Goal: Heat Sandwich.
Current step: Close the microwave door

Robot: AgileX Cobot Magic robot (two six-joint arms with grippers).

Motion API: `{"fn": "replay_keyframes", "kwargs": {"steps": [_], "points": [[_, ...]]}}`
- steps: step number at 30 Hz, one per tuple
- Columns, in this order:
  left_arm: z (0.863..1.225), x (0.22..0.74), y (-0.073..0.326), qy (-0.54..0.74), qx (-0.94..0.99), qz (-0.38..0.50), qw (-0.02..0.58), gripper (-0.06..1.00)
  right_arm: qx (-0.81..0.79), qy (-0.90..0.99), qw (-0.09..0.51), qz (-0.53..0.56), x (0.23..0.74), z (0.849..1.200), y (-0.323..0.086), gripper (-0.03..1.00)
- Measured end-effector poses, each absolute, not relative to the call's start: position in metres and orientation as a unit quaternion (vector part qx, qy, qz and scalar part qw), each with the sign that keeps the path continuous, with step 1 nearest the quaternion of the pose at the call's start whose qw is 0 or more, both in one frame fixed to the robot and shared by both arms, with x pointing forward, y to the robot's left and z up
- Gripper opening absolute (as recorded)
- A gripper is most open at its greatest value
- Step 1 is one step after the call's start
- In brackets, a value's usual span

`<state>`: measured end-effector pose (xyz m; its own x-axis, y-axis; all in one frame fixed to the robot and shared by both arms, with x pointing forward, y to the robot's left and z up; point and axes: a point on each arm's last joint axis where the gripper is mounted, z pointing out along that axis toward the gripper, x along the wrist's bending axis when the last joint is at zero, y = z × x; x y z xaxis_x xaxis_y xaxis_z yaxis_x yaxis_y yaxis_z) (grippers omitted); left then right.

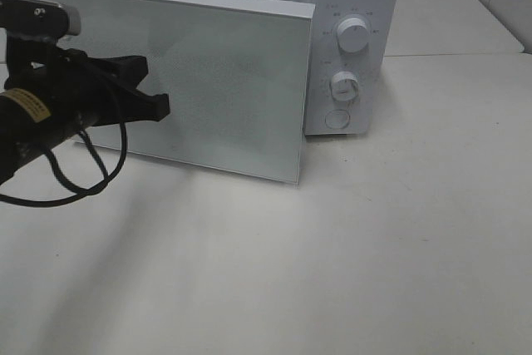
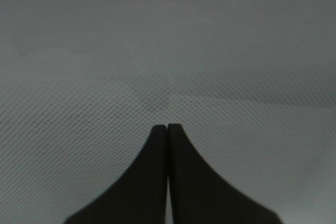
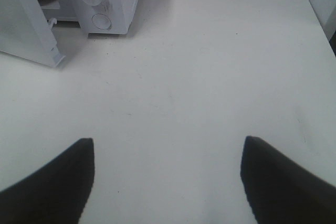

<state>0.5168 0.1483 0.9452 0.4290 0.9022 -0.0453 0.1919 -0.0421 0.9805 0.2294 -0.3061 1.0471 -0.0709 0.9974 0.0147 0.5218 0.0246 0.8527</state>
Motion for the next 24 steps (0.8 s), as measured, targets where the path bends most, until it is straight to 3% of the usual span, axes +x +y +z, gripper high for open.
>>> {"fn": "replay_keyframes", "kwargs": {"steps": [24], "points": [[0.953, 0.563, 0.054, 0.391, 0.663, 0.313, 0.556, 0.00, 0.597, 0.636, 0.328, 0.362, 0.229, 1.047, -0.306, 0.75]]}}
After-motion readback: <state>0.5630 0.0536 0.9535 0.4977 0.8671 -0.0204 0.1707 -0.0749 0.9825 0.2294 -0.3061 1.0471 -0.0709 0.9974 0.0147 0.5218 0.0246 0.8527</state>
